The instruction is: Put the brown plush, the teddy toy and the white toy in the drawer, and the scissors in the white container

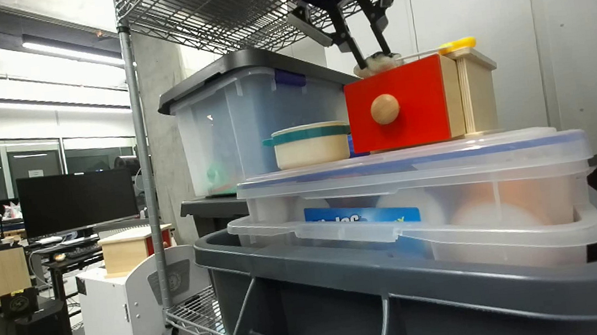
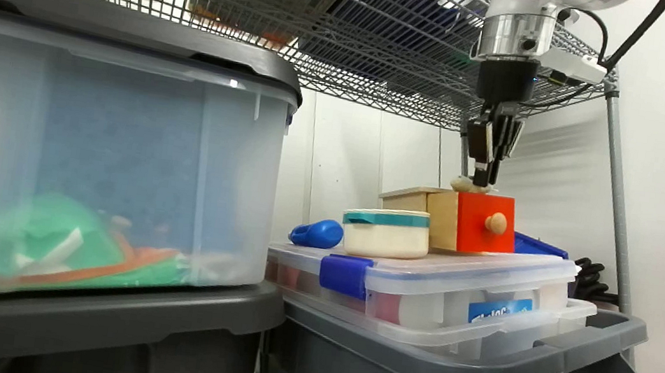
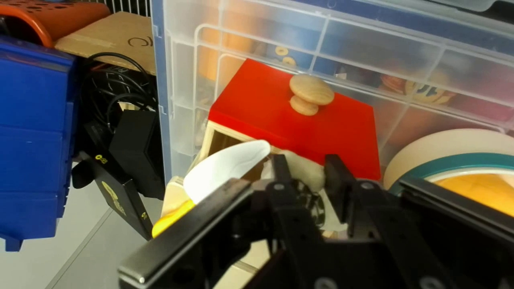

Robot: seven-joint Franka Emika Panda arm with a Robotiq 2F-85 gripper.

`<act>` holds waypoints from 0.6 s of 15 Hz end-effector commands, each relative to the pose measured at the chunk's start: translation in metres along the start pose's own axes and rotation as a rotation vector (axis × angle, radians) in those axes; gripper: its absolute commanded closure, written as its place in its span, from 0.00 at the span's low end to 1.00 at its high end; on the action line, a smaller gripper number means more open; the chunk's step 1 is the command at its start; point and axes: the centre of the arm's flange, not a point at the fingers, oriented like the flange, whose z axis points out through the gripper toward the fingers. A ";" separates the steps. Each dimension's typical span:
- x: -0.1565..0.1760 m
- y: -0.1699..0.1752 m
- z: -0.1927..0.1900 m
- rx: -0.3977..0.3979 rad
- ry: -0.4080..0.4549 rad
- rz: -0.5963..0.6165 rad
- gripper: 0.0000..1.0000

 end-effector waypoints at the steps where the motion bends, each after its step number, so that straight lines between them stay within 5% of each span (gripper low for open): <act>1: -0.002 0.000 -0.006 -0.015 -0.013 0.007 0.41; 6: 0.001 0.002 -0.011 -0.016 -0.004 0.009 0.05; 9: 0.002 0.003 -0.014 -0.016 -0.001 0.011 0.00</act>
